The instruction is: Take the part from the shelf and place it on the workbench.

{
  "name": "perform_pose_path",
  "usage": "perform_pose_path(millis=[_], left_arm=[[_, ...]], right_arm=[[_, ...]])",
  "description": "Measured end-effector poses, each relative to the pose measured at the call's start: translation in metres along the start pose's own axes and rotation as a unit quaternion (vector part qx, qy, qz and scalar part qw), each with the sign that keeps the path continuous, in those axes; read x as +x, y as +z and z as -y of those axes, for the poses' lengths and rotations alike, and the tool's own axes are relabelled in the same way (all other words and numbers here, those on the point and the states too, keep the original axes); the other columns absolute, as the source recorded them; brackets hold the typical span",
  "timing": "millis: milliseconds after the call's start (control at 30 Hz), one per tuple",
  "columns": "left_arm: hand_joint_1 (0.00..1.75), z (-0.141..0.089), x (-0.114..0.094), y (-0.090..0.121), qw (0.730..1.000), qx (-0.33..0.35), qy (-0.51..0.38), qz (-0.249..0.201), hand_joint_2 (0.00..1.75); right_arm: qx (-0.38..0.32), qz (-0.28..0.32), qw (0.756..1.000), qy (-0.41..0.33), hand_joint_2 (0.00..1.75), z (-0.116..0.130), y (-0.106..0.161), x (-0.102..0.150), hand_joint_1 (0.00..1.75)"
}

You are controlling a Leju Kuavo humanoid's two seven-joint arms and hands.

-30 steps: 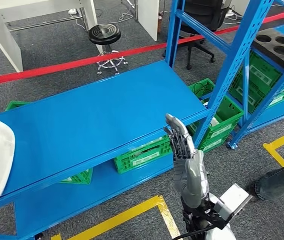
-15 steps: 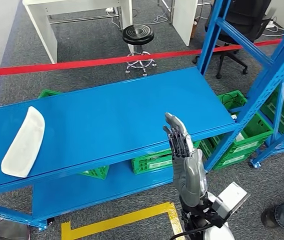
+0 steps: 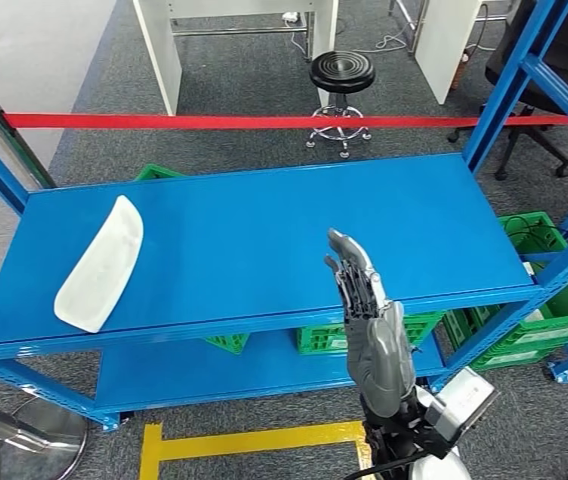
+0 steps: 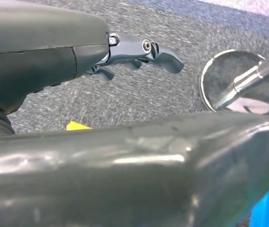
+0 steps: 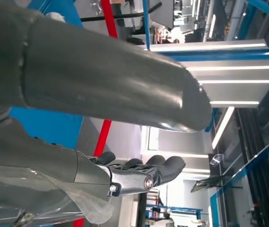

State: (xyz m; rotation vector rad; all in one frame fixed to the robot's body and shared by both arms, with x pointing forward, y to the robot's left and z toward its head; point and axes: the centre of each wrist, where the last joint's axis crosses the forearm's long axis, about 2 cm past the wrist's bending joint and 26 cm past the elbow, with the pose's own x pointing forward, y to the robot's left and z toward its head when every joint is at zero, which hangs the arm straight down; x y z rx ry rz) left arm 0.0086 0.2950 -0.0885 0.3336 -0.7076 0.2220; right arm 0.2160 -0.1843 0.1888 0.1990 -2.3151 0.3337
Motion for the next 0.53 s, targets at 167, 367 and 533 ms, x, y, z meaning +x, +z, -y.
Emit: perform_pose_path(millis=[167,367,533], left_arm=[[0.0,-0.0017,-0.0007,0.0002,1.0,0.002,-0.001,-0.001,0.0],[0.0,-0.0016,-0.0003,-0.0001,1.0,0.002,0.0,-0.001,0.0],[0.0,-0.0019,-0.001,0.0004,1.0,0.003,-0.001,-0.002,0.0]], right_arm=[[0.001,-0.002,1.0,-0.003,0.44,0.0002,-0.0006,0.0,0.0],[0.0,-0.002,1.0,0.002,0.87,0.0009,-0.0006,-0.0001,0.0],[-0.002,-0.003,1.0,0.009,0.0,0.0017,-0.0006,-0.0003,0.0]])
